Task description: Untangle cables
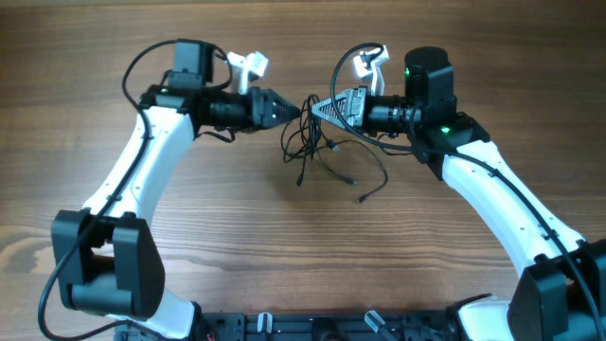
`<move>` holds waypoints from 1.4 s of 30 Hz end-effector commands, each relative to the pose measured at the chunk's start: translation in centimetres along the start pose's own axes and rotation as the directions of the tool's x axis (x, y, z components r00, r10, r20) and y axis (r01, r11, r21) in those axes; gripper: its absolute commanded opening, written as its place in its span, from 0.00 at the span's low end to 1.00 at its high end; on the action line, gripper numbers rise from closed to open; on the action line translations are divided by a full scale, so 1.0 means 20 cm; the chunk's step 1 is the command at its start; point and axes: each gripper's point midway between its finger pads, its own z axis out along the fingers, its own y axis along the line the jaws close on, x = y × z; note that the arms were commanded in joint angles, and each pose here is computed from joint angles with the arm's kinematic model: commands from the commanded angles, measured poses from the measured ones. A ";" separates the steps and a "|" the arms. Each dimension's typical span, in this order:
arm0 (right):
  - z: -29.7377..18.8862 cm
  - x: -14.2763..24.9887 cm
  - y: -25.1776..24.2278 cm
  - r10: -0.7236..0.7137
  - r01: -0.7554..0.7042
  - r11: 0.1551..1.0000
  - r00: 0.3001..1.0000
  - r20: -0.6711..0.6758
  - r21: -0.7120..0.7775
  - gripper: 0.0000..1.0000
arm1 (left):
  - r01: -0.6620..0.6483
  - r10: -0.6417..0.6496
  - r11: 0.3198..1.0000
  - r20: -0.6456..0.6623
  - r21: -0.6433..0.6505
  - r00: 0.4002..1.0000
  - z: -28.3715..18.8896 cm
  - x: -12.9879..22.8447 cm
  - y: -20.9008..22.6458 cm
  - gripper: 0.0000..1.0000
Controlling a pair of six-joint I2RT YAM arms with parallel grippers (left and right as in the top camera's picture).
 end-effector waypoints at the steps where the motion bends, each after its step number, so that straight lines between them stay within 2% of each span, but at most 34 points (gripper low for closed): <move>1: 0.01 -0.02 0.00 -0.002 0.002 1.000 1.000 0.007 -0.001 0.04 | -0.034 0.036 0.980 -0.004 0.198 0.999 -0.08 0.00 -0.19 0.62; 5: 0.01 -0.02 0.00 -0.003 0.003 1.000 1.000 0.006 -0.002 0.04 | 0.082 -0.081 0.993 -0.011 0.090 0.997 0.02 -0.02 -0.10 0.62; 8: 0.01 -0.02 0.00 -0.004 0.004 1.000 1.000 0.007 -0.002 0.04 | 0.170 -0.170 0.979 -0.014 0.107 0.985 0.10 -0.07 -0.09 0.62; 12: 0.01 -0.02 0.00 -0.004 0.004 1.000 1.000 0.004 -0.004 0.04 | 0.299 -0.301 0.951 0.009 0.080 0.954 0.12 -0.12 -0.04 0.67; 15: 0.01 -0.02 0.00 -0.004 0.005 1.000 1.000 0.004 -0.005 0.04 | 0.370 -0.370 0.929 0.018 0.026 0.929 0.17 -0.10 0.04 0.75; 19: 0.01 -0.02 0.01 -0.007 0.007 1.000 1.000 0.006 -0.005 0.04 | 0.392 -0.392 0.919 -0.005 0.030 0.920 0.21 -0.09 0.03 0.71; 22: 0.01 -0.02 0.01 -0.010 0.010 1.000 1.000 0.006 -0.005 0.04 | 0.384 -0.381 0.918 -0.046 0.098 0.923 0.22 -0.09 -0.06 0.70; 27: 0.01 -0.02 0.01 -0.019 0.019 1.000 1.000 0.005 -0.006 0.04 | 0.385 -0.383 0.915 -0.035 0.119 0.923 0.24 -0.12 -0.09 0.72; 31: 0.01 -0.02 0.01 -0.033 0.033 0.999 0.999 0.003 -0.008 0.04 | 0.403 -0.405 0.907 -0.004 0.123 0.914 0.17 -0.16 -0.04 0.80; 36: 0.01 -0.02 0.01 -0.060 0.060 0.998 0.998 0.004 -0.009 0.04 | 0.416 -0.407 0.893 -0.086 0.174 0.909 0.17 -0.11 -0.11 0.80; 37: 0.01 -0.02 0.01 -0.061 0.061 0.998 0.998 0.005 -0.009 0.04 | 0.417 -0.403 0.893 -0.112 0.170 0.909 0.21 -0.08 -0.14 0.70; 42: 0.01 -0.02 0.01 -0.061 0.061 0.998 0.998 0.004 -0.009 0.04 | 0.388 -0.372 0.909 -0.123 0.152 0.920 0.28 -0.04 -0.17 0.65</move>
